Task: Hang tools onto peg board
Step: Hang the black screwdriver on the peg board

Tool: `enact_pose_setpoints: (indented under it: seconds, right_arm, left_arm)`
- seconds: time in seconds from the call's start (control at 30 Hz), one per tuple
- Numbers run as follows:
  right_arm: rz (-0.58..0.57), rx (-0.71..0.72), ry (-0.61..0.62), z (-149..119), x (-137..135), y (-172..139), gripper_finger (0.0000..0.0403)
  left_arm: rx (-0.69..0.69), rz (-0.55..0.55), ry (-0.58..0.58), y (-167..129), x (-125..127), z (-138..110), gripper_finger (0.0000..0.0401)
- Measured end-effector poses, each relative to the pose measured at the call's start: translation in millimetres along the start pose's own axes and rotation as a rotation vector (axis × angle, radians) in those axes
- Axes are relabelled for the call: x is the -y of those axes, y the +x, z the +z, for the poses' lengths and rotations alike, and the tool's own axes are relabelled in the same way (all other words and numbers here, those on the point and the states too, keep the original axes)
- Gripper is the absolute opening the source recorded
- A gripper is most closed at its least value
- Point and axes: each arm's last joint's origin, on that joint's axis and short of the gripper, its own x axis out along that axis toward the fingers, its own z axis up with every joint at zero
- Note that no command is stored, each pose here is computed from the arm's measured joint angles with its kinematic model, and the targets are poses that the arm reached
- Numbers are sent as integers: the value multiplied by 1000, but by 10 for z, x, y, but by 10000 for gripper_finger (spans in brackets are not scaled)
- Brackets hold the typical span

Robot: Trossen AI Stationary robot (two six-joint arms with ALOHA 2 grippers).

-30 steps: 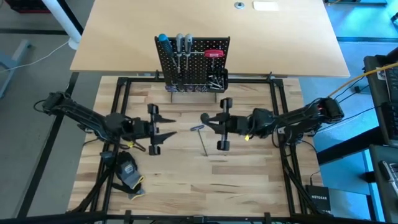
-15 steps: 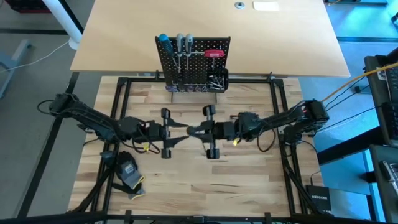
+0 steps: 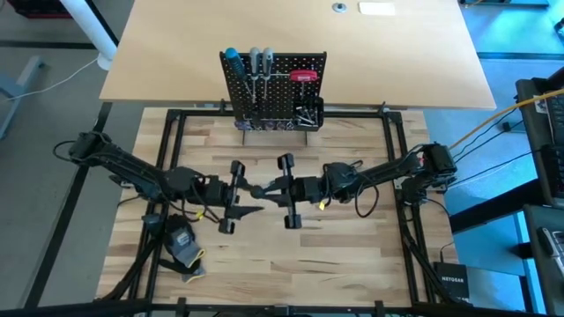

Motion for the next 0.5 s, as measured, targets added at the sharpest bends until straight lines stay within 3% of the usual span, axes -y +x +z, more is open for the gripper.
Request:
enact_pose_setpoints:
  seconds: [0.23,0.5]
  right_arm:
    - [9,-36,1,-4,2,36,15]
    - [5,-52,-15,-40,-5,38,15]
  left_arm:
    - [-21,16,8,5,-24,-22,161]
    - [-39,14,24,5,-24,-40,95]
